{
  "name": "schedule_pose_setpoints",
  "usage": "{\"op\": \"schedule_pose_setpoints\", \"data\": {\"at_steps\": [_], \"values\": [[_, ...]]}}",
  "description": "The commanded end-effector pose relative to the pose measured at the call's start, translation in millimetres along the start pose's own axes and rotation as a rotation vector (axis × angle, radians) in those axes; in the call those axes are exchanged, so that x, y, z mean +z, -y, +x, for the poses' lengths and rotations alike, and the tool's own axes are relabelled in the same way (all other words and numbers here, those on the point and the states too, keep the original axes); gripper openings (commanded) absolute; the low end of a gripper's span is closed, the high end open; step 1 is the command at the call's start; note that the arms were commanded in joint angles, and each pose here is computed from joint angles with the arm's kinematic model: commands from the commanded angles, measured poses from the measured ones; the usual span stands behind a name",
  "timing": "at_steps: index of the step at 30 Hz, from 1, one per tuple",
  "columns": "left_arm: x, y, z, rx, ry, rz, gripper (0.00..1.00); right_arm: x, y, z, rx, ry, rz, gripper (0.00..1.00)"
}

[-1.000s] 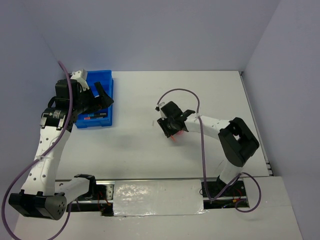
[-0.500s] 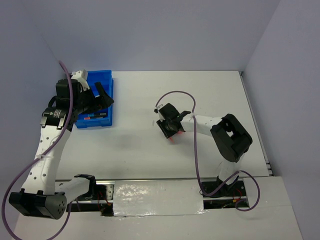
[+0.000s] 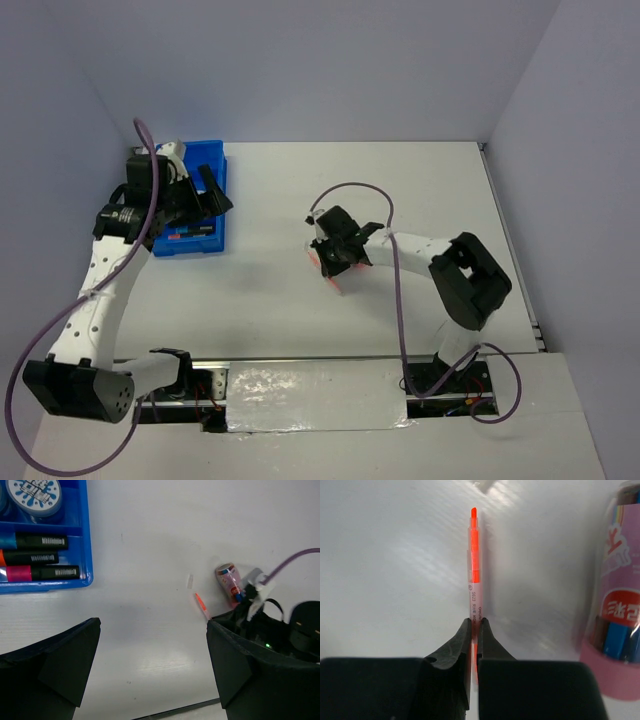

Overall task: Sort the stationery into containers
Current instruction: Pick up the pen from the center of the board, then pick up the pen cap from the center of the board.

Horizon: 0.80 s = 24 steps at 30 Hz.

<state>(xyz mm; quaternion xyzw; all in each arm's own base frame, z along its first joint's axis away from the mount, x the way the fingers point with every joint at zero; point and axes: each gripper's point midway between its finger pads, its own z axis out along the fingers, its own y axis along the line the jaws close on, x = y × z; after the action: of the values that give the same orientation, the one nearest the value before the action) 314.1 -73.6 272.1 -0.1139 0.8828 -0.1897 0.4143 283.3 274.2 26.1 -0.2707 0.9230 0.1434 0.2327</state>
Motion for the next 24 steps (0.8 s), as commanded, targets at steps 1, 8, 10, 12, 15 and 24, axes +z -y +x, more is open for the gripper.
{"op": "schedule_pose_setpoints", "data": {"at_steps": [1, 8, 10, 12, 15, 24], "values": [[14, 8, 5, 0.009, -0.037, -0.011, 0.99, -68, -41, -51, 0.087, 0.181, -0.135, 0.0], [85, 60, 69, 0.05, -0.224, -0.004, 0.96, -198, 22, -77, 0.356, 0.373, 0.227, 0.0], [110, 71, 94, 0.079, -0.286, -0.012, 0.93, -219, 37, -71, 0.431, 0.389, 0.299, 0.0], [137, 71, 112, 0.118, -0.337, -0.064, 0.87, -236, 48, -62, 0.46, 0.408, 0.332, 0.0], [167, 75, 137, 0.17, -0.411, -0.12, 0.8, -247, 52, -53, 0.456, 0.419, 0.315, 0.0], [209, 82, 160, 0.27, -0.46, -0.188, 0.7, -239, 45, -19, 0.421, 0.39, 0.244, 0.0]]}}
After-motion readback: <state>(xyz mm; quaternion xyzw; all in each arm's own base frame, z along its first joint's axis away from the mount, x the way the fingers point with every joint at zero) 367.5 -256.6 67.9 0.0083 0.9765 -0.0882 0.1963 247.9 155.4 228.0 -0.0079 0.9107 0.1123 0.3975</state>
